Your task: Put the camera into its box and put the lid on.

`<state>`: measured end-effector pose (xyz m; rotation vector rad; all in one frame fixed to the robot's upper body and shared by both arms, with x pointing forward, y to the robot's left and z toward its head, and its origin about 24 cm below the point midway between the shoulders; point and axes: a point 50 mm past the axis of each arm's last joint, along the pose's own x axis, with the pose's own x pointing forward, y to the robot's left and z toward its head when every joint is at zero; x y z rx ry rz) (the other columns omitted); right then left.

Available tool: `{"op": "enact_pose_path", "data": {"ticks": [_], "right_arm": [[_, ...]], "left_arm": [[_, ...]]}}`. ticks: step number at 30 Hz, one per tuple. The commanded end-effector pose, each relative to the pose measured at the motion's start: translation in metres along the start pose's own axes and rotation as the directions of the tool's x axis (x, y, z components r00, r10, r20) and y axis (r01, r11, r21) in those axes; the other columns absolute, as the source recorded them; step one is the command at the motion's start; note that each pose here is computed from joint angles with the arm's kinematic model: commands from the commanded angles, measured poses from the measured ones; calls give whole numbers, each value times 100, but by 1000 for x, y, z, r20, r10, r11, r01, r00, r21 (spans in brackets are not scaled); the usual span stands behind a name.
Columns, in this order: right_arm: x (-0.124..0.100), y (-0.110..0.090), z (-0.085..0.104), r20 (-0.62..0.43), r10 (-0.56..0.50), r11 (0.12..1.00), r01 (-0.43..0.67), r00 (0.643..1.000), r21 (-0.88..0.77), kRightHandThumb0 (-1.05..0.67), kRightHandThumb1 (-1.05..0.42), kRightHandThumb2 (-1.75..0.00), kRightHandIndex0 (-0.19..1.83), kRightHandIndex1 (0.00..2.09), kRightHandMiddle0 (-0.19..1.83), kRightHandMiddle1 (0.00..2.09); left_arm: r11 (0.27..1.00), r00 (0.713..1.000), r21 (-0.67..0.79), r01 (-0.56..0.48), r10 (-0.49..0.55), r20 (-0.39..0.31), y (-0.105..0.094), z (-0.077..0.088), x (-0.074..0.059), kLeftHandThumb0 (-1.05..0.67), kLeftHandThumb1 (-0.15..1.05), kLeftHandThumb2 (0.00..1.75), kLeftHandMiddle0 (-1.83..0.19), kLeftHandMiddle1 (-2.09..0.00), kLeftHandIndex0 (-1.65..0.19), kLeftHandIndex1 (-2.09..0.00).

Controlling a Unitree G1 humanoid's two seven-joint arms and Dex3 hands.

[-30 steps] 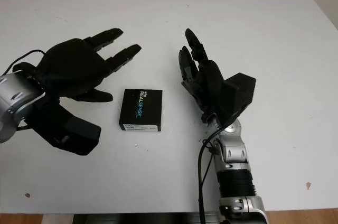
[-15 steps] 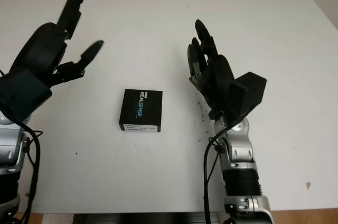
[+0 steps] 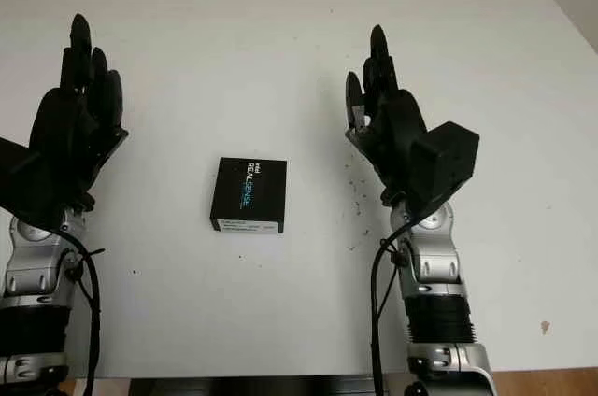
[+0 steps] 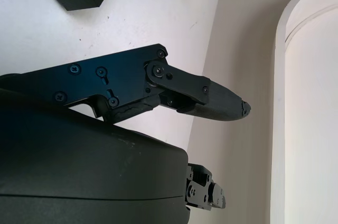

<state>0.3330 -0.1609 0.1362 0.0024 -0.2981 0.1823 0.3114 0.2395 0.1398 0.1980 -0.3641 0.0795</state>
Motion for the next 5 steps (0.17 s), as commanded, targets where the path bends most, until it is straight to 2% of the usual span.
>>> {"op": "enact_pose_path", "data": {"ticks": [1,5], "right_arm": [[0,-3,3,11,-12,1000,12,1000,12,-64,-105,-72,-19,0,-19,0],[-1,-2,1,5,-14,1000,14,1000,24,-66,-105,-72,-19,0,-19,0]], "left_arm": [[1000,1000,4,-16,16,-2,5,-2,-5,-69,105,70,19,0,19,0],[1000,1000,-10,-15,15,2,2,0,-9,-68,105,68,19,0,19,0]]}}
